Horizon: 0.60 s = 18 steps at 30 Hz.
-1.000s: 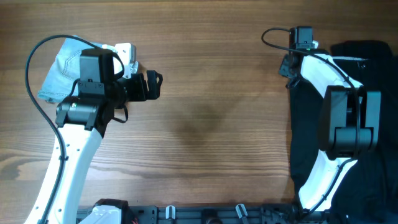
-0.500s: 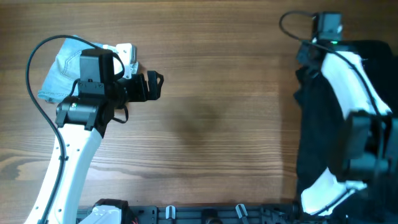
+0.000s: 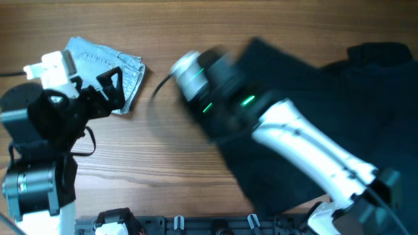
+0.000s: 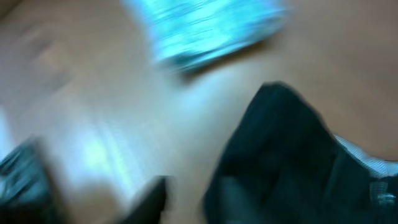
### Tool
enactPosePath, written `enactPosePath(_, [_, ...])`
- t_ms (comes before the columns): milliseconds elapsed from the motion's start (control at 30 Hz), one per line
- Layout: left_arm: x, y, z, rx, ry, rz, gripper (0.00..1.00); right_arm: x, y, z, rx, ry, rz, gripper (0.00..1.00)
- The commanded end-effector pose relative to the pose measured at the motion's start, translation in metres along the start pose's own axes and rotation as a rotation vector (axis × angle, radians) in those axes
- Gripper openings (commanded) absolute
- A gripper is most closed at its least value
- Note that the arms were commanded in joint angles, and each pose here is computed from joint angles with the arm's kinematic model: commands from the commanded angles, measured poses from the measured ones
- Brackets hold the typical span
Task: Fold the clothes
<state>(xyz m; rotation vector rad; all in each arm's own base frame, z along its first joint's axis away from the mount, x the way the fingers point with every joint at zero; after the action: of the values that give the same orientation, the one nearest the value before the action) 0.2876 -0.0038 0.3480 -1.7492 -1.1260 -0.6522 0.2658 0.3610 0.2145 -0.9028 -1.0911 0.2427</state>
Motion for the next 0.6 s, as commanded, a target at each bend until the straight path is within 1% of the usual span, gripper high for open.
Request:
enactPosePath(0, [0.011, -0.016, -0.002, 0.000, -0.006, -0.057, 1.00, -0.010, 0.021, 0.055, -0.017, -0.114, 0.053, 0.82])
enactPosePath(67, [0.011, -0.016, -0.002, -0.001, -0.007, -0.058, 1.00, -0.002, 0.006, 0.030, -0.179, -0.071, 0.018, 0.91])
enactPosePath(167, [0.008, -0.006, -0.002, -0.005, -0.010, -0.031, 1.00, 0.015, -0.034, -0.012, -0.248, 0.078, -0.073, 0.91])
enactPosePath(233, [-0.004, 0.013, -0.008, -0.037, -0.009, 0.048, 1.00, 0.024, -0.082, -0.060, -0.328, 0.247, -0.176, 0.91])
enactPosePath(333, [-0.037, 0.054, -0.026, -0.089, 0.022, 0.214, 1.00, 0.027, -0.148, -0.105, -0.378, 0.415, -0.319, 0.91])
enactPosePath(400, [-0.070, 0.085, -0.042, -0.131, 0.110, 0.342, 1.00, 0.020, -0.177, -0.125, -0.409, 0.500, -0.367, 0.91])
enactPosePath(433, [-0.087, 0.101, -0.051, -0.155, 0.138, 0.396, 1.00, 0.008, -0.193, -0.139, -0.445, 0.583, -0.381, 0.91])
enactPosePath(500, [-0.098, 0.122, -0.063, -0.188, 0.159, 0.420, 1.00, -0.015, -0.207, -0.154, -0.478, 0.683, -0.351, 0.90])
enactPosePath(567, [-0.101, 0.144, -0.073, -0.220, 0.166, 0.404, 1.00, -0.044, -0.206, -0.165, -0.507, 0.764, -0.261, 0.89])
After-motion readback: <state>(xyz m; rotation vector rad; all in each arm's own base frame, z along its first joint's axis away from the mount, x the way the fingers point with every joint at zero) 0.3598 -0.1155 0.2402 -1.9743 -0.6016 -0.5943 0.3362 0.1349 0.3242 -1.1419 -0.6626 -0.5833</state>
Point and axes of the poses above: each gripper's point midway between its finger pads, its own y axis out along the fingers, its own z axis along the line the jaws close on, x = y × z, the point moved 1 cm from there along -y, back along the fingers, and after that the axes turned 5 degrees about -y, right-handed, at the moved point
